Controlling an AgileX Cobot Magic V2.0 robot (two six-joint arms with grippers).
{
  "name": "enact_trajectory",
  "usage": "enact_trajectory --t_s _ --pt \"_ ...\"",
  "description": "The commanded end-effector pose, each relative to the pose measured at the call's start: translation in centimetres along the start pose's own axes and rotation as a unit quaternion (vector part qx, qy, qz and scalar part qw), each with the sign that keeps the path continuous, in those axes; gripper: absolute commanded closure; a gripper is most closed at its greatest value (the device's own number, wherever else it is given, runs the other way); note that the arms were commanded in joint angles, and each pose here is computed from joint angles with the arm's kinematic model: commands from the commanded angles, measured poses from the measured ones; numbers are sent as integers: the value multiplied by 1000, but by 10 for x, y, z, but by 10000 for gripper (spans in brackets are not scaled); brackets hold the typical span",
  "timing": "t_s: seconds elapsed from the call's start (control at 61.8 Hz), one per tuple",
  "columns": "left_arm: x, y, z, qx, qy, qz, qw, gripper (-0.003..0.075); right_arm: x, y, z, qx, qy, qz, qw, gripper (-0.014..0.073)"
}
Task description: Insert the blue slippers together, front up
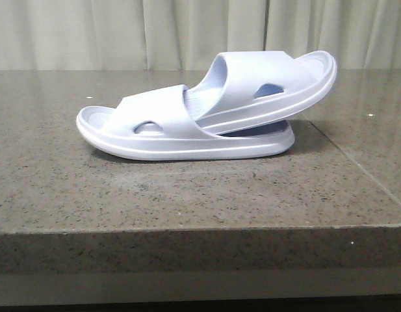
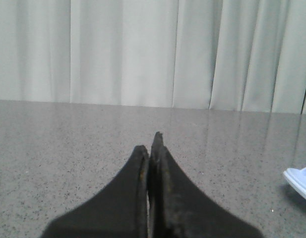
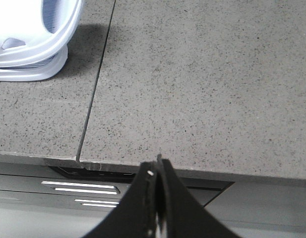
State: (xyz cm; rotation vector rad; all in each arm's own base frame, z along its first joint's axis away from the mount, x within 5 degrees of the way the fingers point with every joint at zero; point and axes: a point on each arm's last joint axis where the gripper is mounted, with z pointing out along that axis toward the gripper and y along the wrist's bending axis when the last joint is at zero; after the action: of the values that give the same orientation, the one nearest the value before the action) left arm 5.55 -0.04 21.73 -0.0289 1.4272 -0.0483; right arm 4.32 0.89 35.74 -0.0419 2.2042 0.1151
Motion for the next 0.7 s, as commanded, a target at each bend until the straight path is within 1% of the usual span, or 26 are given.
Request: enact_trajectory --t_s 0.0,0.679 --pt "-9 0 -2 4 -59 -8 998 741 -10 1 -3 -3 -36 0 999 663" --pt "-8 0 -2 4 -55 -8 998 741 -10 1 -3 -3 -36 0 999 663"
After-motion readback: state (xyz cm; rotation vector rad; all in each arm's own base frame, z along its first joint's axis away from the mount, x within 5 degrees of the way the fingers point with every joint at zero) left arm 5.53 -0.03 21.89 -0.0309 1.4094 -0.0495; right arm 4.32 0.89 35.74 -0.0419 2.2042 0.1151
